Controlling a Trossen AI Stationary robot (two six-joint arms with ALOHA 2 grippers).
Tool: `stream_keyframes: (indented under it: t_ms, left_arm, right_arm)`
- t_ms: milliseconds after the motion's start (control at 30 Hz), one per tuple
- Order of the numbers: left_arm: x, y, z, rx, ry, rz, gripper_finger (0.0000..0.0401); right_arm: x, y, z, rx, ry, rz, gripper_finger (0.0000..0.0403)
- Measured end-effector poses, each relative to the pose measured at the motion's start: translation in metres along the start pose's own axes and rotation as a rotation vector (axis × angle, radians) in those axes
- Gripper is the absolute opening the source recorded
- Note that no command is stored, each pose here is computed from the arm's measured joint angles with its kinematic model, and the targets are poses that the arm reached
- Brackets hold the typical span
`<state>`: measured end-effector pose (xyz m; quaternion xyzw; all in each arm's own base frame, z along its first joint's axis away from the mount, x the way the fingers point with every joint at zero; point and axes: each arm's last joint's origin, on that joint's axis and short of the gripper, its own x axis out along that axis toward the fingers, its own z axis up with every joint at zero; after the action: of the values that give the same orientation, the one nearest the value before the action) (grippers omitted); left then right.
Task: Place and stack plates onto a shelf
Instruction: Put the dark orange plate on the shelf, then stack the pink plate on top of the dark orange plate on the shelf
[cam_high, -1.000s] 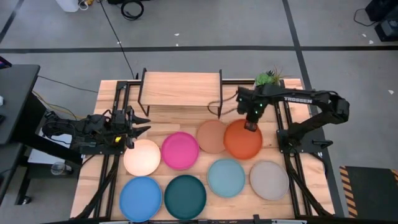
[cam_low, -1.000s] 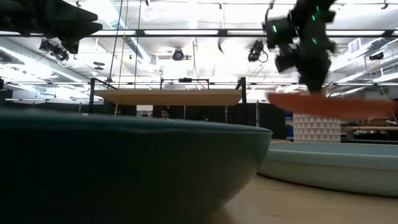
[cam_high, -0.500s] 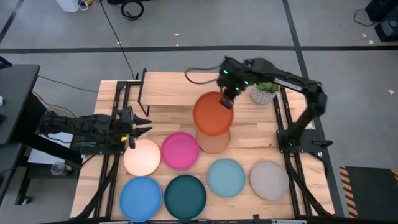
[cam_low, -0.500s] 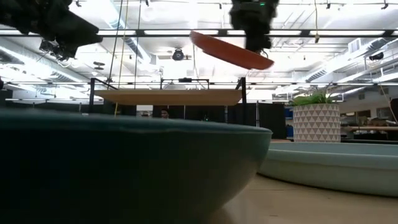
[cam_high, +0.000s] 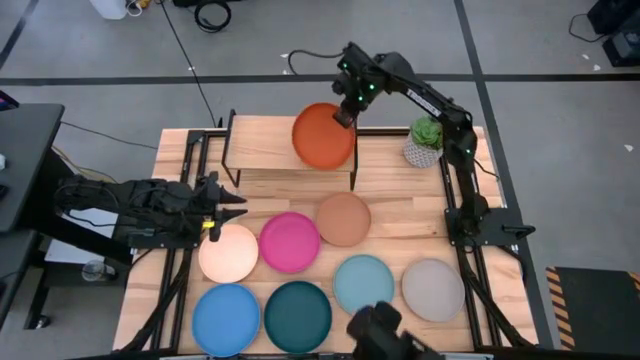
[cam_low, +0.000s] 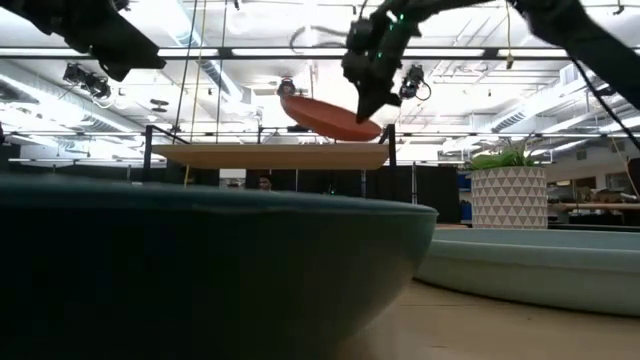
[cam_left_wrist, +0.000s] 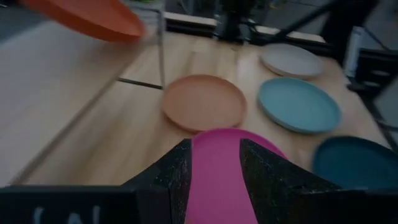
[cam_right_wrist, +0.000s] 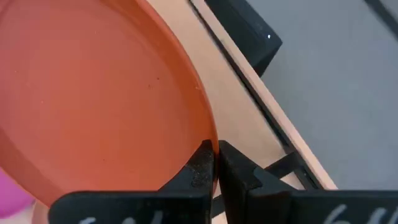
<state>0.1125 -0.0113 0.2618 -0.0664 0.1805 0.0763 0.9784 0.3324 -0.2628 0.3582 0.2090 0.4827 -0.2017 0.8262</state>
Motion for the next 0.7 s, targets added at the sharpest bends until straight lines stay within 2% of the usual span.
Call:
stream_keyframes:
  t_ms: [133, 333, 500, 700]
  left_arm:
    - [0.001, -0.002, -0.001, 0.011, 0.021, -0.058, 0.0142]
    - [0.001, -0.002, -0.001, 0.013, 0.02, -0.063, 0.0142]
    - [0.001, -0.002, -0.001, 0.017, 0.021, -0.063, 0.0142]
    - [0.001, -0.002, -0.002, 0.082, 0.031, -0.059, 0.0142]
  right_arm:
    - [0.017, -0.02, 0.001, 0.042, 0.034, 0.04, 0.0019]
    - [0.031, -0.032, -0.001, 0.053, 0.085, 0.073, 0.0041]
    - [0.021, -0.03, -0.001, 0.021, 0.06, 0.026, 0.0077]
    - [0.001, -0.021, -0.002, 0.0, 0.017, 0.021, 0.0113]
